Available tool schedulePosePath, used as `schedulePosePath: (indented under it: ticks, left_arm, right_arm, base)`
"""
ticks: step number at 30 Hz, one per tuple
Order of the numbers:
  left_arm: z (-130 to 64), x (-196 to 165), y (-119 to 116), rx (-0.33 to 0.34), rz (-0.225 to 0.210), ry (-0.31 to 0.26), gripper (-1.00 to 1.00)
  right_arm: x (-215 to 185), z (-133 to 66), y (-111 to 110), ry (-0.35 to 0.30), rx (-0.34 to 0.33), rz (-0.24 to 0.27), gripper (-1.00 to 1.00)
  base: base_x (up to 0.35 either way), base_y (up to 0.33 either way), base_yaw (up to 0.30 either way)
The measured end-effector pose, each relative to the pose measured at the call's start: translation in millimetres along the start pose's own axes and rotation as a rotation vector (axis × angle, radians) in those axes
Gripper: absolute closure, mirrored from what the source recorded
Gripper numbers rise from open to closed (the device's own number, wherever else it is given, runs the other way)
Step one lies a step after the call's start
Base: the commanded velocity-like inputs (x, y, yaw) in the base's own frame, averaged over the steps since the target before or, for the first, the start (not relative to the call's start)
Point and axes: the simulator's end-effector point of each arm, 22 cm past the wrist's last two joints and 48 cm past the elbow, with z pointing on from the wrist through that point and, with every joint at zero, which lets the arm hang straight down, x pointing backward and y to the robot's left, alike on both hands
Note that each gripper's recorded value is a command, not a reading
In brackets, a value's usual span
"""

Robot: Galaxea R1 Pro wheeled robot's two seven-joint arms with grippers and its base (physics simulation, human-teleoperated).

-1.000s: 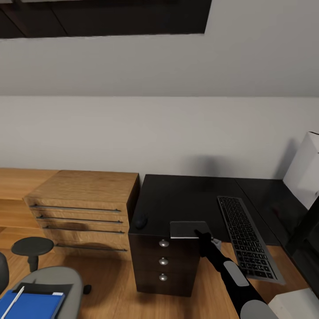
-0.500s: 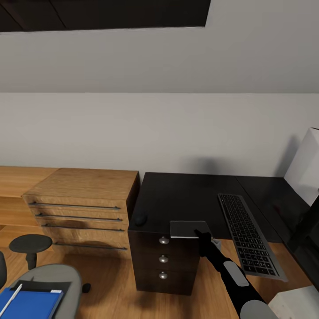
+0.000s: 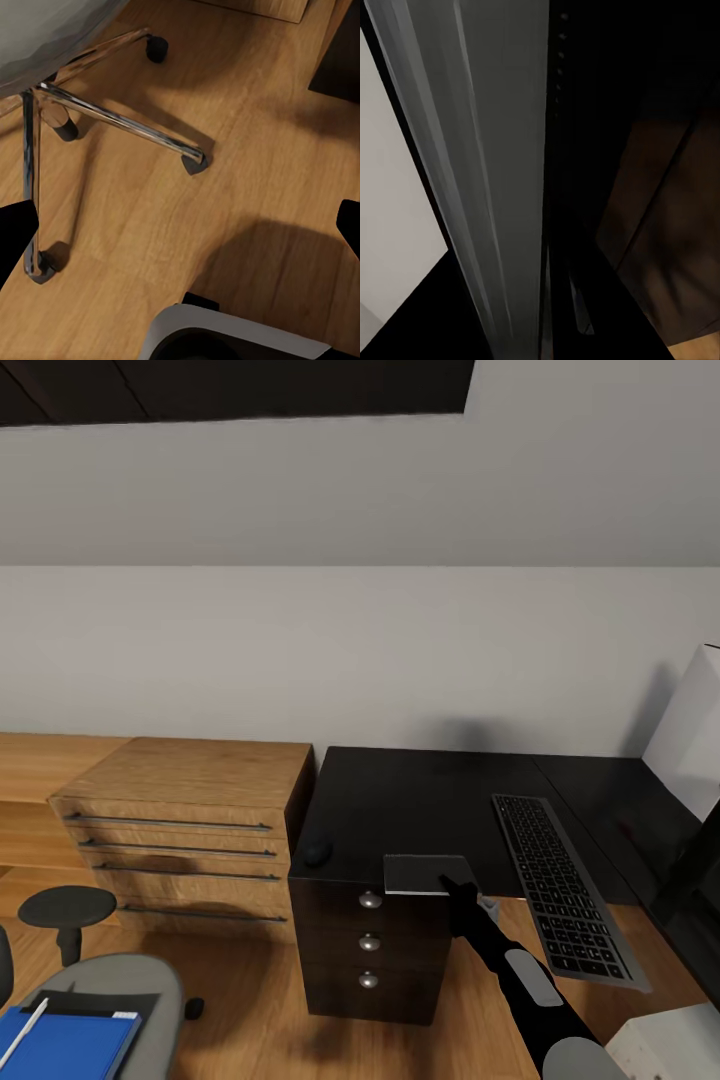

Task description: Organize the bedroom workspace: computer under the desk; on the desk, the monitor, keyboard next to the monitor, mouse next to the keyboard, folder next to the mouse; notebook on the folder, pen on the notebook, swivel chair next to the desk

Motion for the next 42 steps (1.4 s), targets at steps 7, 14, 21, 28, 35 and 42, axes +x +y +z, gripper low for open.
schedulePosePath:
  ticks: [7, 14, 21, 28, 35, 42]
  left_arm:
    - [0.1, -0.1, -0.1, 0.0, 0.0, 0.0, -1.0]
    - [0.0, -0.1, 0.0, 0.0, 0.0, 0.0, -1.0]
    - [0.1, -0.1, 0.0, 0.0, 0.0, 0.0, -1.0]
    - [0.0, -0.1, 0.0, 0.0, 0.0, 0.0, -1.0]
    - [-0.1, 0.1, 0.1, 0.0, 0.0, 0.0, -1.0]
    - [-4.4, -5.2, 0.4, -0.001, 0.0, 0.0, -1.0]
  right_arm:
    - [0.0, 0.0, 0.0, 0.0, 0.0, 0.0, 1.0]
    - [0.0, 0.0, 0.0, 0.0, 0.0, 0.0, 1.0]
    - [0.0, 0.0, 0.0, 0.0, 0.0, -0.001, 1.0]
    - [0.0, 0.0, 0.0, 0.0, 0.0, 0.0, 1.0]
    - [0.0, 0.0, 0.0, 0.0, 0.0, 0.0, 1.0]
    - [-0.1, -1.2, 1.7, -0.002, 0.023, 0.005, 1.0]
  base:
    - [0.0, 0.0, 0.0]
    - [0.0, 0.0, 0.0]
    - [0.0, 0.0, 0.0]
    - [0.0, 0.0, 0.0]
    - [0.0, 0.0, 0.0]
    - [0.0, 0.0, 0.0]
